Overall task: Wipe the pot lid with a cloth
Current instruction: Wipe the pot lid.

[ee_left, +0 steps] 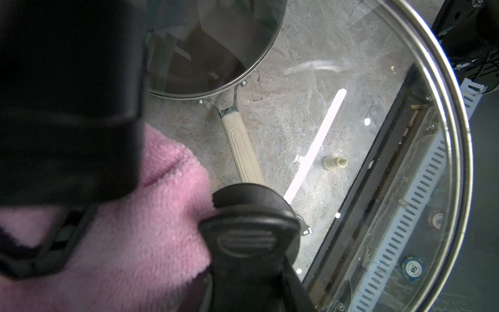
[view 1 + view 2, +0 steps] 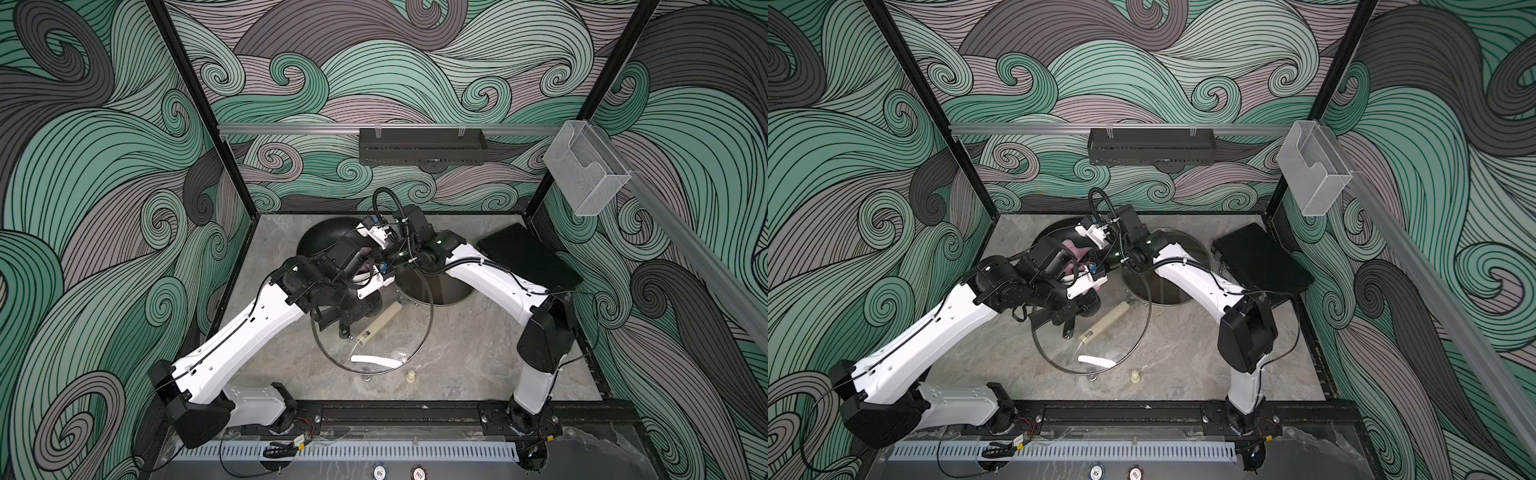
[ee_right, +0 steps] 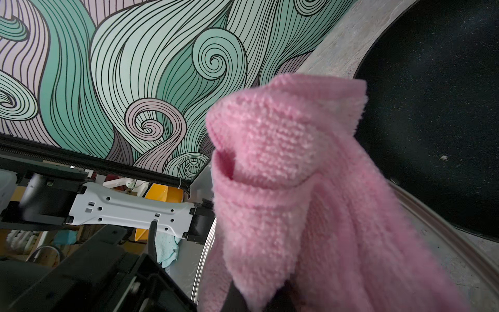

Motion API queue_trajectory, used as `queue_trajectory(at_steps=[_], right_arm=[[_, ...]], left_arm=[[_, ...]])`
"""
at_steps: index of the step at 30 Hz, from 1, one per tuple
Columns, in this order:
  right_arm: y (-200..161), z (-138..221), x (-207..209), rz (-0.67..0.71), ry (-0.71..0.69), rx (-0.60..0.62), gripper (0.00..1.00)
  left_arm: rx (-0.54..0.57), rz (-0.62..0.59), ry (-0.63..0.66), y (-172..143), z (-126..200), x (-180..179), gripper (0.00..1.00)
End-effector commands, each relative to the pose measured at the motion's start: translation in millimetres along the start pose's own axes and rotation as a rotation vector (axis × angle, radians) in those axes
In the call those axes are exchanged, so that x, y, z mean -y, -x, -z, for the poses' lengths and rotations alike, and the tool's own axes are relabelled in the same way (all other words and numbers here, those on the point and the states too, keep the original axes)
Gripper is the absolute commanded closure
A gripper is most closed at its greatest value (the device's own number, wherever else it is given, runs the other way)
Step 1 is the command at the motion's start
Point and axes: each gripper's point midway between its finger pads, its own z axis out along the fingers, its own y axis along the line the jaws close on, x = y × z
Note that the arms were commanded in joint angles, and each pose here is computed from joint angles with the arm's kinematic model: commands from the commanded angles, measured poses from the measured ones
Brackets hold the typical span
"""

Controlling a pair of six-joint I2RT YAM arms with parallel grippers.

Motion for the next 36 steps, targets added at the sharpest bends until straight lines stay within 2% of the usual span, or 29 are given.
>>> queue_trajectory(at_steps=[1, 15, 24, 36], right_arm=[[10.5, 13.8, 10.1, -0.015, -0.038, 0.039, 1.00], [6.3, 78.7, 19.0, -0.037, -0.161, 0.158, 1.00], [-19.3, 102.2, 9.9, -0.039, -0.221, 0.191, 1.00], [-39.9, 113.4, 13.3, -0.068, -0.264, 0.204, 1.00]], left_arm=[[0.208, -0.012, 0.103, 44.6, 35.9, -16.7, 1.00], [0.257, 0.056, 0.238, 52.2, 54.4, -40.7, 1.00], [0.248, 0.118, 0.244, 58.8, 57.2, -48.2, 1.00], [0.241, 0.237, 0.208, 58.8, 48.2, -63.9, 1.00]])
